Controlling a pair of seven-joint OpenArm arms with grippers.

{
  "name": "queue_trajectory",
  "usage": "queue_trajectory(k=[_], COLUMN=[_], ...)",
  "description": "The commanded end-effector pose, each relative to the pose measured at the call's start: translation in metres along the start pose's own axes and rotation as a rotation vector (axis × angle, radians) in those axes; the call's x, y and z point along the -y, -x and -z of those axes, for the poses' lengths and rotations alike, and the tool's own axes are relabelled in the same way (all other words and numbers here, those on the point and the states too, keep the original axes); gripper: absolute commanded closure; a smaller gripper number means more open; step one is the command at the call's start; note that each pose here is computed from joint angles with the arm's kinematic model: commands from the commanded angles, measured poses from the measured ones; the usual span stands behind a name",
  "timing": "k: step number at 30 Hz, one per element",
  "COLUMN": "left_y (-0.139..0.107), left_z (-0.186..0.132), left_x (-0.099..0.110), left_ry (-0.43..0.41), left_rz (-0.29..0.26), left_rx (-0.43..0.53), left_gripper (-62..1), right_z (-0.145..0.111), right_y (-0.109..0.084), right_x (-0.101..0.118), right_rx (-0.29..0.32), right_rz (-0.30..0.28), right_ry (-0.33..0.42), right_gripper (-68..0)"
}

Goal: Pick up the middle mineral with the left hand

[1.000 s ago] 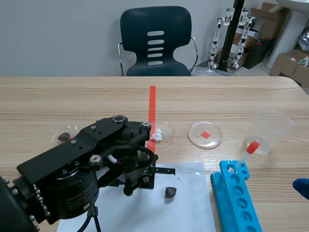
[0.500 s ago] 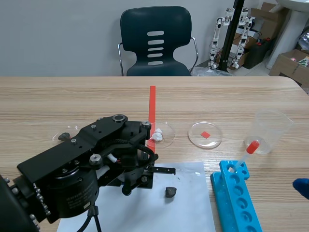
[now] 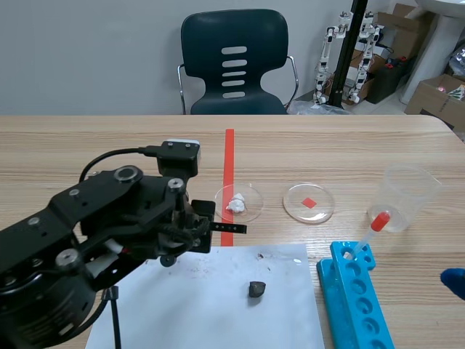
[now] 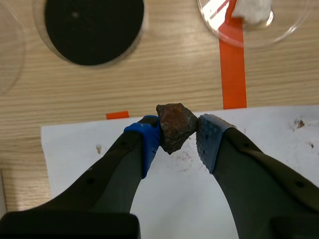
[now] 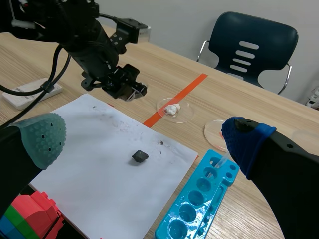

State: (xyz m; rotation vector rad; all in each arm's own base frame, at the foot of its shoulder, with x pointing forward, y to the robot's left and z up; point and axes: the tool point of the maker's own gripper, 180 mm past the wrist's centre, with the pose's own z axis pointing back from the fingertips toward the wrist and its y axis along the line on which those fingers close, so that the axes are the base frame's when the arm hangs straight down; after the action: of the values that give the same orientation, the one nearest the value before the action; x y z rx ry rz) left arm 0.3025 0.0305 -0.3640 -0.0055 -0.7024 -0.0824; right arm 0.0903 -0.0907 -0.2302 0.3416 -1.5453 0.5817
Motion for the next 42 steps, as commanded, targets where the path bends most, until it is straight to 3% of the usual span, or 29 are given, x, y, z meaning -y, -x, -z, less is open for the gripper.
queue_trajectory(k=[1, 7, 10, 13, 18, 28, 37, 42], left_y=[-0.007, -0.021, -0.023, -0.025, -0.019, 0.006, 0.034, 0.045], left_z=[-0.005, -0.028, -0.043, -0.059, -0.088, -0.144, -0.166, -0.170], left_x=[-0.010, -0.061, -0.084, -0.094, -0.097, -0.095, -0.087, -0.083], left_ry=[-0.014, -0.089, -0.105, -0.081, -0.016, 0.065, 0.087, 0.095], left_rz=[-0.002, -0.014, 0.013, 0.062, 0.128, 0.204, 0.222, 0.262], left_rx=[0.059, 0.230, 0.288, 0.345, 0.433, 0.566, 0.578, 0.559], left_gripper=[-10.2, -10.2, -10.2, -10.2, -10.2, -10.2, -10.2, -10.2], right_z=[0.004, 0.004, 0.004, 0.004, 0.004, 0.004, 0.004, 0.004], right_y=[-0.010, -0.010, -0.010, -0.010, -0.010, -0.010, -0.010, -0.010], right_x=[0.002, 0.002, 0.002, 0.002, 0.002, 0.002, 0.002, 0.002], right_rx=[0.041, 0.041, 0.041, 0.041, 0.041, 0.040, 0.040, 0.040], right_rz=[-0.005, -0.005, -0.005, -0.005, -0.005, -0.005, -0.005, -0.005], right_ry=[0.000, 0.000, 0.000, 0.000, 0.000, 0.000, 0.000, 0.000], right_gripper=[-67.9, -67.9, -67.9, -67.9, -67.9, -67.9, -67.9, -67.9])
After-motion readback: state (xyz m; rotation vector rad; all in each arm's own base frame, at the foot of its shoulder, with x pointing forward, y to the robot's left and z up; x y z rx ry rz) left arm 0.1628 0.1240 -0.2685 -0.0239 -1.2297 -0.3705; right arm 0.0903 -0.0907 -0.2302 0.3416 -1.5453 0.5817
